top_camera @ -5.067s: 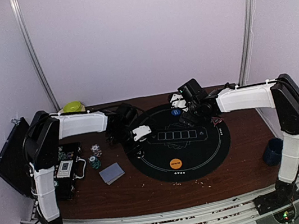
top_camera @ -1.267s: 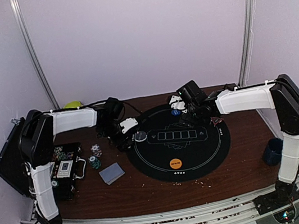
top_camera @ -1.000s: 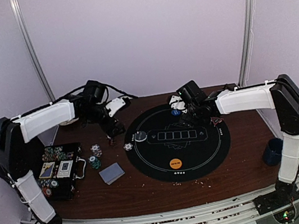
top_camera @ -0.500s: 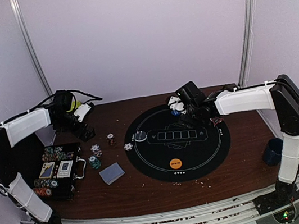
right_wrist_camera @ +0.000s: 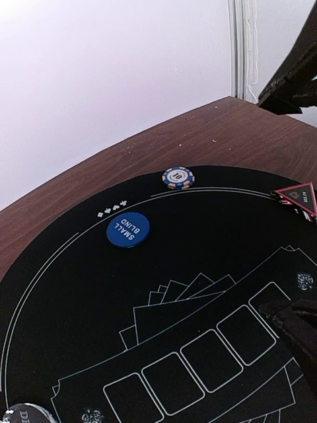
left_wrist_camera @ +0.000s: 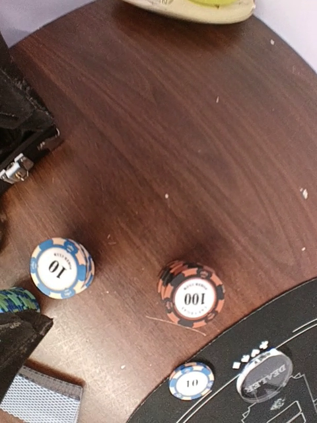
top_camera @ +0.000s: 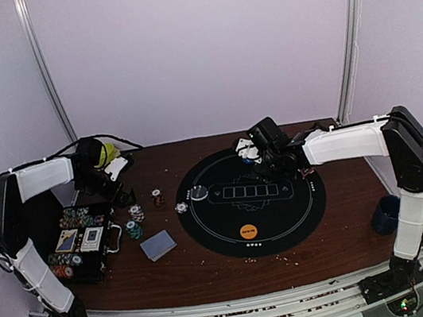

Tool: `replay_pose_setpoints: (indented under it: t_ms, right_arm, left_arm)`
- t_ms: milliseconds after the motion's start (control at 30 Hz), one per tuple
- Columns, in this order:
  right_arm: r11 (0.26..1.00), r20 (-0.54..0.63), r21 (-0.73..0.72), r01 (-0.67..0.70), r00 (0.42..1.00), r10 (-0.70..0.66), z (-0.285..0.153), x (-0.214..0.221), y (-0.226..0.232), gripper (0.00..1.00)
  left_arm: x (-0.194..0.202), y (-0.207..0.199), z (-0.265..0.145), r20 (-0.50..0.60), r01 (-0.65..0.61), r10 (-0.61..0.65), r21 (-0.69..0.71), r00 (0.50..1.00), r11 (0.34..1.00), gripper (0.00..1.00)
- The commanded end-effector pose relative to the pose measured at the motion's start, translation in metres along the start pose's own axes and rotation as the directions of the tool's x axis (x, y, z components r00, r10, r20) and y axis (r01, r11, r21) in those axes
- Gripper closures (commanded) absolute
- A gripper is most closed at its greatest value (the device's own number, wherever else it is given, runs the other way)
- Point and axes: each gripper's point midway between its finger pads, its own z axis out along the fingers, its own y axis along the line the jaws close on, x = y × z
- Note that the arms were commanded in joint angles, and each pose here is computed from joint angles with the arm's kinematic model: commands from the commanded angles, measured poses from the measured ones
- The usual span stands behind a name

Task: Distribute texas hold em gaming equipment
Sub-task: Pick up the pile of poker chips from the pile of poker chips.

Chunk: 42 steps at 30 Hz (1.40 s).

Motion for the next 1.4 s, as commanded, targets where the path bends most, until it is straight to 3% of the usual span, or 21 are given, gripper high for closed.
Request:
replay_pose_setpoints:
  t_ms: [0,333,1367]
  right_arm:
    - [1.0,-0.002,0.028,0.008,1.0,-0.008,-0.003,0.0,-0.001,0.0]
    - [0.999,-0.003,0.037,0.011,1.0,-0.011,-0.004,0.0,-0.002,0.0]
    - [0.999,-0.008,0.043,0.022,1.0,-0.021,-0.003,0.001,0.0,0.0]
  left_arm:
    - [0.001,-0.009,0.014,0.005,0.005,-0.005,0.052,1.0,0.999,0.02]
    - [0.007,-0.023,0.035,-0.071,-0.044,0.044,0.012,0.997,0.999,0.02]
    - [0.016,-0.034,0.044,-0.083,-0.051,0.056,0.063,0.995,0.997,0.1]
